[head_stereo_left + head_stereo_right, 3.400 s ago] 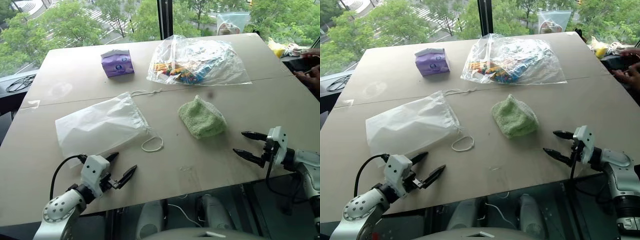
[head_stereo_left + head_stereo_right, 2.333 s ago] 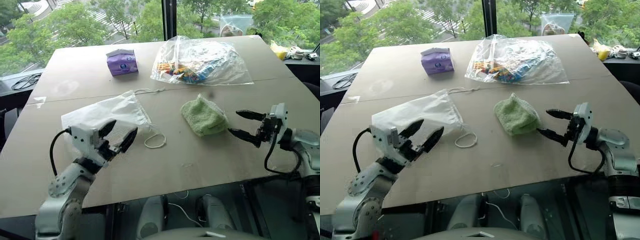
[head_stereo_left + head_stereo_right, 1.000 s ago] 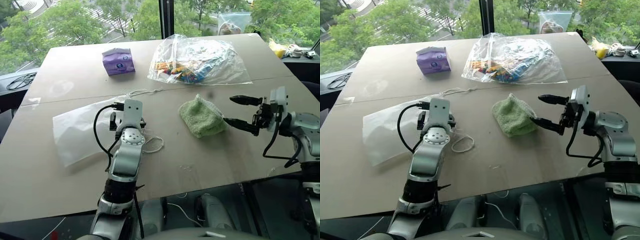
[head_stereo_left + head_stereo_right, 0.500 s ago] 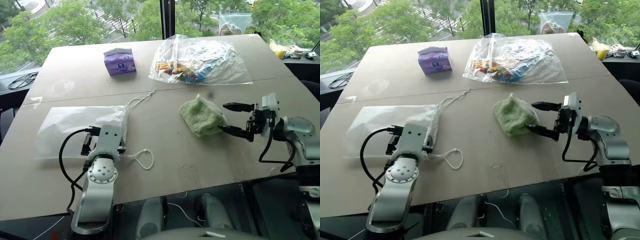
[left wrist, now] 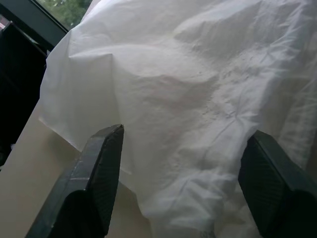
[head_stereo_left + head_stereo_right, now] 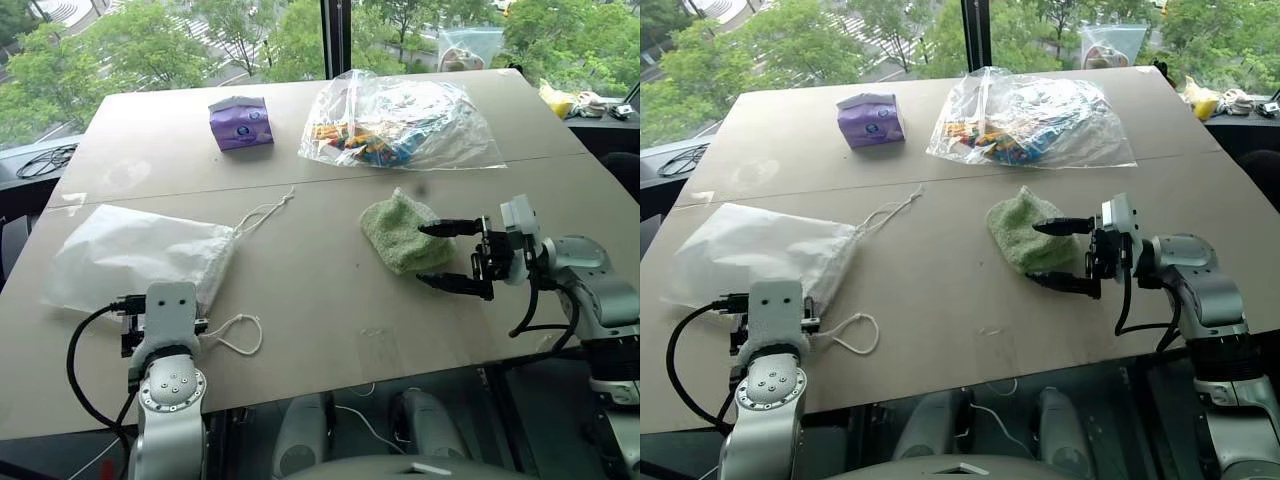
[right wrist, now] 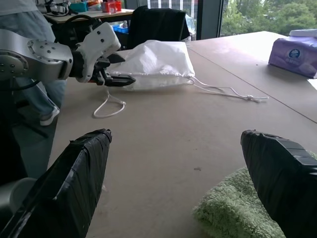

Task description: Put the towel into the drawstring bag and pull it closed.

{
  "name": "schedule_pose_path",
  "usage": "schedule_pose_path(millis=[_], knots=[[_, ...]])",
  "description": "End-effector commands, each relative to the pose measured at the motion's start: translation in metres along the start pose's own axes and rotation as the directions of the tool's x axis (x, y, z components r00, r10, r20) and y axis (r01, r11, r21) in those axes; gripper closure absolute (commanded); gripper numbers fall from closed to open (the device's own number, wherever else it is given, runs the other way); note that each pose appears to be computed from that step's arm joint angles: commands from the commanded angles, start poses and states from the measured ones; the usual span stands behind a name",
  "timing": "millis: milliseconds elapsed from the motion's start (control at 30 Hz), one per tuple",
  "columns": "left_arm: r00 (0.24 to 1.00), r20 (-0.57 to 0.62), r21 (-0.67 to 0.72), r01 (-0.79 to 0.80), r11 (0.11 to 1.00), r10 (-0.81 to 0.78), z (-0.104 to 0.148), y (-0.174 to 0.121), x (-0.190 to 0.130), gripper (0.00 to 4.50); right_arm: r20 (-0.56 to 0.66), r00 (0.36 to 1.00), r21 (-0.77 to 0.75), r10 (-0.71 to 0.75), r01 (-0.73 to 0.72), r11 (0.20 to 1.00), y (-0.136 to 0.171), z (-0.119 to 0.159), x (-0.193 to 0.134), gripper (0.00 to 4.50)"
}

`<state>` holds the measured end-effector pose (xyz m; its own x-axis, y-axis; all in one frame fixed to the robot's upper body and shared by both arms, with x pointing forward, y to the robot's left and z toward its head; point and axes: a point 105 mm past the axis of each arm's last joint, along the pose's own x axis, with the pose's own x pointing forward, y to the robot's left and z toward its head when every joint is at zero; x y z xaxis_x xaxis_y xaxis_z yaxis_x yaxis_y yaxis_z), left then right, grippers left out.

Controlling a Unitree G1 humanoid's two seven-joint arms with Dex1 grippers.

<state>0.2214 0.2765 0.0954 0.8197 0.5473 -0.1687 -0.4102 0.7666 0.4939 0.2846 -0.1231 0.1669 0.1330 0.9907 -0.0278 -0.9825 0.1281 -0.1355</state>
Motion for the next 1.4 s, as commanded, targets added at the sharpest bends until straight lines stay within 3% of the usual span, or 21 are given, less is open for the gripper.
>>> schedule_pose_path(millis=[33, 167, 333, 400, 567, 800, 867, 1000, 1067, 1200, 1400], knots=[[0.998, 0.060, 0.000, -0.018, 1.000, 0.018, 0.008, 0.006, -0.002, 2.81, 0.014, 1.000, -0.050, 0.025, -0.024, 0.998, 0.004, 0.012, 0.002, 0.00], [0.993, 0.118, 0.022, -0.028, 0.999, 0.026, 0.016, 0.007, -0.002, 4.46, 0.018, 1.000, -0.051, 0.018, -0.017, 0.999, 0.005, 0.012, 0.003, 0.00], [0.979, 0.200, 0.050, -0.042, 0.998, 0.031, 0.030, 0.009, 0.001, 4.46, 0.038, 0.999, -0.055, -0.019, 0.021, 0.998, 0.000, 0.014, 0.002, 0.00], [0.969, 0.246, 0.068, -0.052, 0.996, 0.034, 0.039, 0.010, 0.002, 4.46, 0.031, 0.995, -0.069, -0.094, 0.096, 0.993, -0.011, 0.014, 0.001, 0.00], [0.929, 0.366, 0.100, -0.092, 0.991, 0.049, 0.071, 0.012, 0.008, 4.46, -0.119, 0.913, -0.132, -0.391, 0.376, 0.917, -0.049, -0.009, 0.000, 0.00], [0.910, 0.415, 0.069, -0.054, 0.996, 0.021, 0.094, 0.003, 0.015, 4.46, -0.199, 0.849, -0.217, -0.490, 0.449, 0.867, -0.043, -0.030, 0.023, 0.00], [0.907, 0.420, 0.067, -0.048, 0.997, 0.015, 0.098, 0.001, 0.016, 4.46, -0.263, 0.748, -0.310, -0.609, 0.532, 0.787, -0.057, -0.042, 0.018, 0.00], [0.904, 0.428, 0.062, -0.028, 0.998, -0.002, 0.102, -0.002, 0.016, 4.46, -0.188, 0.576, -0.386, -0.796, 0.701, 0.599, -0.085, -0.031, 0.001, 0.00], [0.903, 0.430, 0.062, -0.008, 0.998, -0.020, 0.103, -0.007, 0.015, 4.46, -0.207, 0.516, -0.334, -0.831, 0.761, 0.556, -0.088, -0.035, -0.006, 0.00], [0.901, 0.431, 0.066, 0.032, 0.997, -0.058, 0.103, -0.017, 0.015, 4.46, -0.432, 0.472, -0.013, -0.769, 0.849, 0.528, -0.069, -0.071, -0.012, 0.00], [0.901, 0.426, 0.063, 0.054, 0.997, -0.076, 0.103, -0.022, 0.018, 4.46, -0.578, 0.506, 0.293, -0.640, 0.861, 0.416, -0.048, -0.099, -0.003, 0.00]])
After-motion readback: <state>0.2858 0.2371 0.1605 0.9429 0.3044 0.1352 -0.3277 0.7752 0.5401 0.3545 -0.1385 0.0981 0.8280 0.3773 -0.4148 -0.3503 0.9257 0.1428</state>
